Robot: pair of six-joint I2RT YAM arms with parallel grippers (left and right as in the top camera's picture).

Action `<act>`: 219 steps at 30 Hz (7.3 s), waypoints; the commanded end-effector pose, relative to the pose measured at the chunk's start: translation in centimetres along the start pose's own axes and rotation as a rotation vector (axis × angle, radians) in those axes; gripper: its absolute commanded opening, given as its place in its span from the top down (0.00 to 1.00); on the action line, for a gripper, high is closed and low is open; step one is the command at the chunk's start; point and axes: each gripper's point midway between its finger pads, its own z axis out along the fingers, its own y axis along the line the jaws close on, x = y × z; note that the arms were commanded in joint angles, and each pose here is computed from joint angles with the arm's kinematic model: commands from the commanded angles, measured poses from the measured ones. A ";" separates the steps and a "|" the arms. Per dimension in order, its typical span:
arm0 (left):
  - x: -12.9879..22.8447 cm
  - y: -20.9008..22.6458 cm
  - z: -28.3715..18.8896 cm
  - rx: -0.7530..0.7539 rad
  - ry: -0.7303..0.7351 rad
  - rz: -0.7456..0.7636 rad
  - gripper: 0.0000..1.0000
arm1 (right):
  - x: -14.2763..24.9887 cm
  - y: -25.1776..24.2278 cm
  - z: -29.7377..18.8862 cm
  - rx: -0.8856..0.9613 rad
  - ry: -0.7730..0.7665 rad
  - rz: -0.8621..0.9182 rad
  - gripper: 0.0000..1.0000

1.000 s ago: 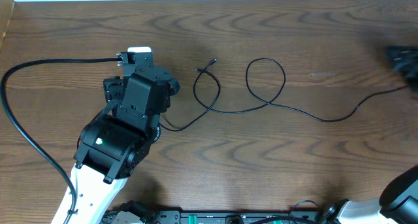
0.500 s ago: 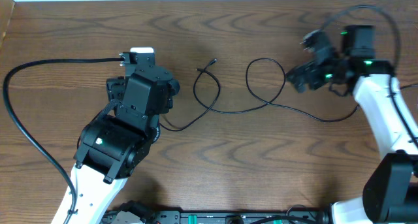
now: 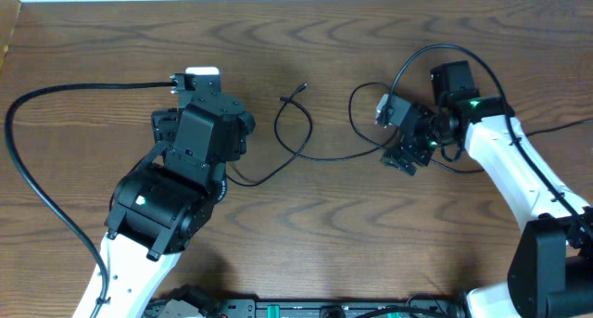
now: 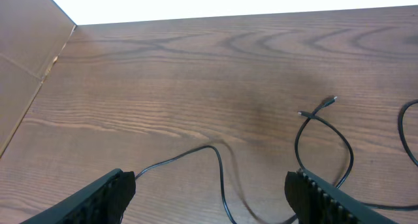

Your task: Untangle cables

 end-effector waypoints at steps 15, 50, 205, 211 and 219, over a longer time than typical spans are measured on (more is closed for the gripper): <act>-0.3 0.1 0.0 -0.003 -0.005 -0.008 0.21 | 1.0 0.1 5.0 0.086 -0.121 -0.004 0.04; -0.1 -0.6 -0.1 0.039 0.006 -0.008 0.21 | 8.0 2.4 13.2 -0.060 0.038 0.226 0.99; 1.0 -2.5 1.6 0.081 0.079 0.025 0.21 | 29.6 -9.1 0.0 0.679 0.117 1.933 0.99; 1.0 -2.5 1.6 0.081 0.079 0.025 0.21 | 27.7 -10.9 -1.3 0.657 0.002 1.934 0.99; 1.0 -2.5 1.6 0.081 0.079 0.025 0.21 | 20.7 -18.4 -14.5 0.855 -0.395 1.686 0.99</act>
